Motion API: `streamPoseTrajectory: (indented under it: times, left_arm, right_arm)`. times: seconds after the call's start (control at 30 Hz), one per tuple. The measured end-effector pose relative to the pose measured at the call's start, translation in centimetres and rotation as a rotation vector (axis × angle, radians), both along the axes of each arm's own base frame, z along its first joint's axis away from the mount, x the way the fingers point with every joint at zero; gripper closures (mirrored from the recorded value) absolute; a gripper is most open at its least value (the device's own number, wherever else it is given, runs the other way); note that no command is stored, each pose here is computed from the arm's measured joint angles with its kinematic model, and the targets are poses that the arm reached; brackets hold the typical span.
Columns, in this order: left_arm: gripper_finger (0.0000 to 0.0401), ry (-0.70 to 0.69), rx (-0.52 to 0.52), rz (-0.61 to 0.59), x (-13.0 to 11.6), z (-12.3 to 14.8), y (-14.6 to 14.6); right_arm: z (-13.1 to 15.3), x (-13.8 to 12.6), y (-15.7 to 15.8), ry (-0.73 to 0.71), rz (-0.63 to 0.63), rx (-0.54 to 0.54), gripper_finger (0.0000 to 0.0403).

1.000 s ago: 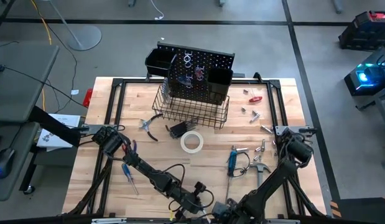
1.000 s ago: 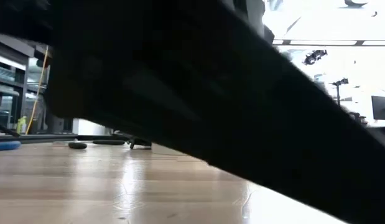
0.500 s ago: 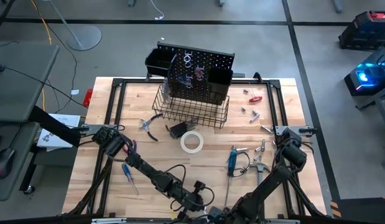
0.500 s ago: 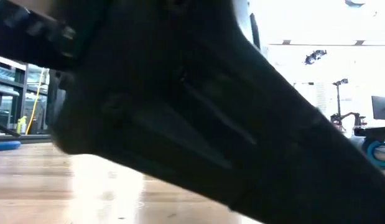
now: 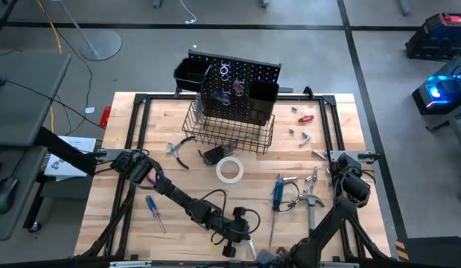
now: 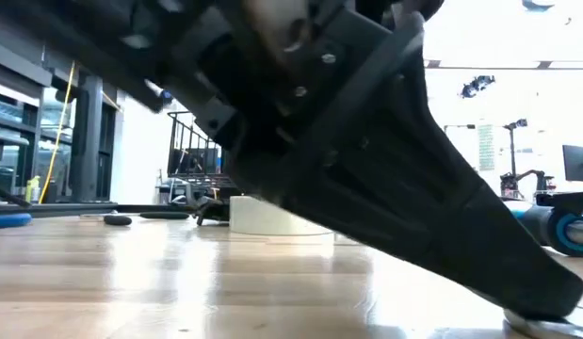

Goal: Hang tools onto peg board
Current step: Hang the wrench on the peg board

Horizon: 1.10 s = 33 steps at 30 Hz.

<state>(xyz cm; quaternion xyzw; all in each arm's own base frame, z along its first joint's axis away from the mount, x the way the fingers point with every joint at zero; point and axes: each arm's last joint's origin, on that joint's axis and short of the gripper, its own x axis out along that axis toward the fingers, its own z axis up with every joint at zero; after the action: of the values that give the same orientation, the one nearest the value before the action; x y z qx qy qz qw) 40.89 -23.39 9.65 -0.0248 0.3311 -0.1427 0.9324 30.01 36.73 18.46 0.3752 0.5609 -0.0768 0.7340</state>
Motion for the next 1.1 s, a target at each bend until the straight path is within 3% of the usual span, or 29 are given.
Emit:
streamPoseTrajectory:
  times: [0.27,0.6,1.1]
  left_arm:
    - [0.0401,0.032,-0.103,0.078,-0.4,0.0,-0.7]
    - [0.0401,0.026,-0.149,0.119,-1.2,0.2,-2.2]
    - [0.0401,0.043,-0.251,0.201,-1.9,0.3,-3.3]
  right_arm:
    - [-1.1,1.1,-1.6,0.024,-0.085,-0.101,0.0211]
    - [-3.9,1.7,-0.8,0.074,-0.062,-0.062,0.0211]
    - [-4.3,1.6,-1.0,0.1,-0.051,-0.086,0.0211]
